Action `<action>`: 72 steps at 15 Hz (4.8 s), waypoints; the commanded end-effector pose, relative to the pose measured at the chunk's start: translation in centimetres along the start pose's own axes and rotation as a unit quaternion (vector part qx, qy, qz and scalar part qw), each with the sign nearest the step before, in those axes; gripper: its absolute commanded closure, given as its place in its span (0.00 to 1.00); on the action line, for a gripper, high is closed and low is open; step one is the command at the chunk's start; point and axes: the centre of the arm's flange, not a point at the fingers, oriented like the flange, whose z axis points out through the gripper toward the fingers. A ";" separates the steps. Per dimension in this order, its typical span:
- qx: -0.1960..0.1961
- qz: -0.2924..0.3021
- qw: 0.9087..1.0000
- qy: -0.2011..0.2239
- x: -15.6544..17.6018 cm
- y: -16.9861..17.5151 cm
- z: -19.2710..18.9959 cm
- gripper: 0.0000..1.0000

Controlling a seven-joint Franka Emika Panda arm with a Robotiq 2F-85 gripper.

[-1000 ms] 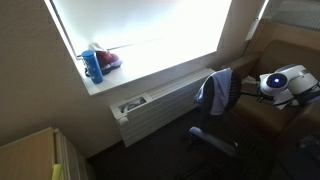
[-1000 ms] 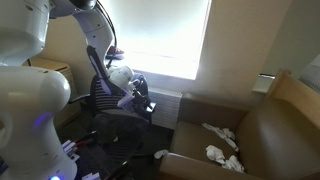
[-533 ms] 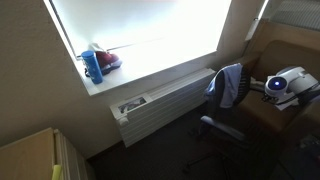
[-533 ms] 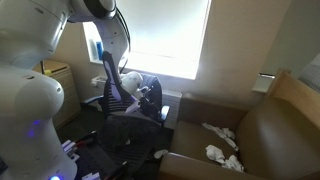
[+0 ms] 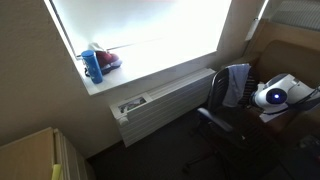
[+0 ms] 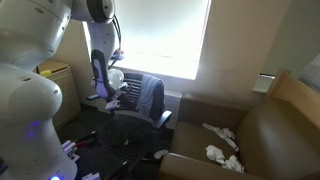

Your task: Make the chair face the couch, remove the clothes on it, and then put them on the couch

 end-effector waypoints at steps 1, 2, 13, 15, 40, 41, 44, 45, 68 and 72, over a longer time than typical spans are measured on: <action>-0.047 -0.025 0.995 0.088 0.2 -1.1 -1.8 1.00; -0.061 -0.017 0.994 0.094 0.5 -1.5 -2.0 1.00; 0.156 -0.040 0.985 0.067 -0.2 -2.3 -2.6 0.11; 0.210 -0.053 0.975 0.051 0.4 -3.3 -4.0 0.01; 0.457 0.044 0.886 -0.061 2.7 -6.5 -12.8 0.00; 0.454 0.043 0.888 -0.060 3.2 -6.3 -13.3 0.00; 0.444 0.039 0.893 -0.058 4.1 -6.5 -14.7 0.00; 0.442 0.037 0.894 -0.061 4.1 -6.7 -14.8 0.00; 0.443 0.129 0.885 -0.061 7.0 -7.6 -12.9 0.00; 0.473 0.186 0.855 -0.099 7.4 -10.5 -10.6 0.00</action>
